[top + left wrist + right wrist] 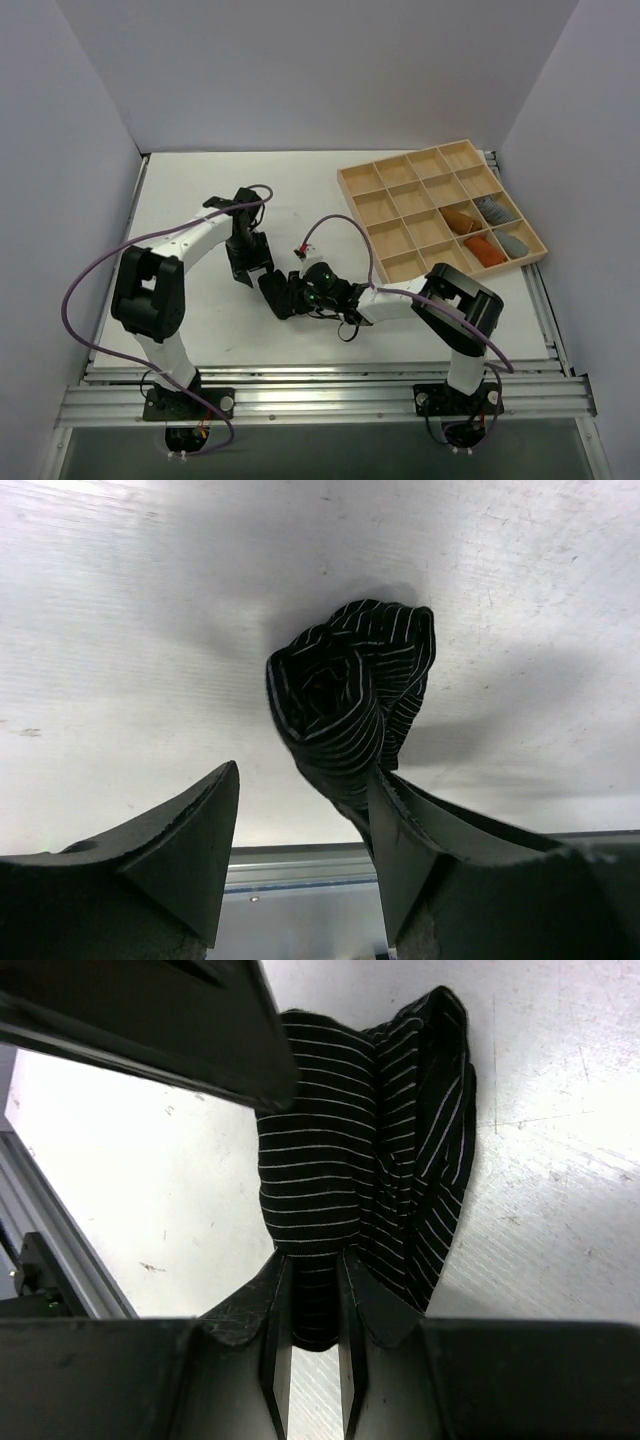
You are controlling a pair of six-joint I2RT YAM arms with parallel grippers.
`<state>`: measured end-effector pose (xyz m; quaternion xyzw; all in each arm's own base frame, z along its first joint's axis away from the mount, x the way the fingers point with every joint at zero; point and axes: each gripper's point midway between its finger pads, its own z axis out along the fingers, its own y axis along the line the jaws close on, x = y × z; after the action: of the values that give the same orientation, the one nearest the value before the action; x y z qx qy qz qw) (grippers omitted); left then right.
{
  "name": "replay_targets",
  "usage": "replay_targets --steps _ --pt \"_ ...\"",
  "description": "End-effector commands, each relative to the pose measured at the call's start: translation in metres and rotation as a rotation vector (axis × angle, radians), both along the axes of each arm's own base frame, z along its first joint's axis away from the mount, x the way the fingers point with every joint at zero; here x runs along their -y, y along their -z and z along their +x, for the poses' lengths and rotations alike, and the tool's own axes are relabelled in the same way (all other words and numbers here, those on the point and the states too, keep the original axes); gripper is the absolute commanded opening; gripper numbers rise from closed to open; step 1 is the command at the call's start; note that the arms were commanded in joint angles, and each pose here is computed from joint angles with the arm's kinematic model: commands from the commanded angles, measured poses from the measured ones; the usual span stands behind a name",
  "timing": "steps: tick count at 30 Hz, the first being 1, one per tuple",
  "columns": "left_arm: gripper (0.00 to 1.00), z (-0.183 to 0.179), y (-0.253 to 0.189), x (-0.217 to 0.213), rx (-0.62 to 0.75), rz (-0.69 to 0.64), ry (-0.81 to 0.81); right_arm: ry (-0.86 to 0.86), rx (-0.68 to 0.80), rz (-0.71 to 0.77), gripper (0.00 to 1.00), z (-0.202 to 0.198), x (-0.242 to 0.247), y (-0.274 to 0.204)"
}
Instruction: Roll the underwear
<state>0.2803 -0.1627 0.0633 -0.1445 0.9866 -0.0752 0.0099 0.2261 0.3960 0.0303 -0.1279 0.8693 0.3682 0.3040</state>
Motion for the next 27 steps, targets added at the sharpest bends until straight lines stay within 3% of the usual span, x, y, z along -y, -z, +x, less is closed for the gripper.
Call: replay_targets --steps 1,9,21,27 --pt "0.61 0.012 -0.024 -0.013 0.142 0.014 -0.016 0.005 -0.227 -0.255 0.0 -0.041 0.057 0.086" --pt "0.64 0.019 -0.031 0.003 0.273 -0.117 0.002 0.024 -0.299 -0.222 0.0 -0.044 0.061 0.098" --pt "0.64 0.01 0.014 0.007 0.21 -0.138 0.021 0.012 -0.379 -0.14 0.0 -0.05 0.059 0.107" --pt "0.54 0.011 0.037 0.015 0.157 -0.131 0.034 0.018 -0.374 -0.178 0.0 -0.048 0.062 0.107"
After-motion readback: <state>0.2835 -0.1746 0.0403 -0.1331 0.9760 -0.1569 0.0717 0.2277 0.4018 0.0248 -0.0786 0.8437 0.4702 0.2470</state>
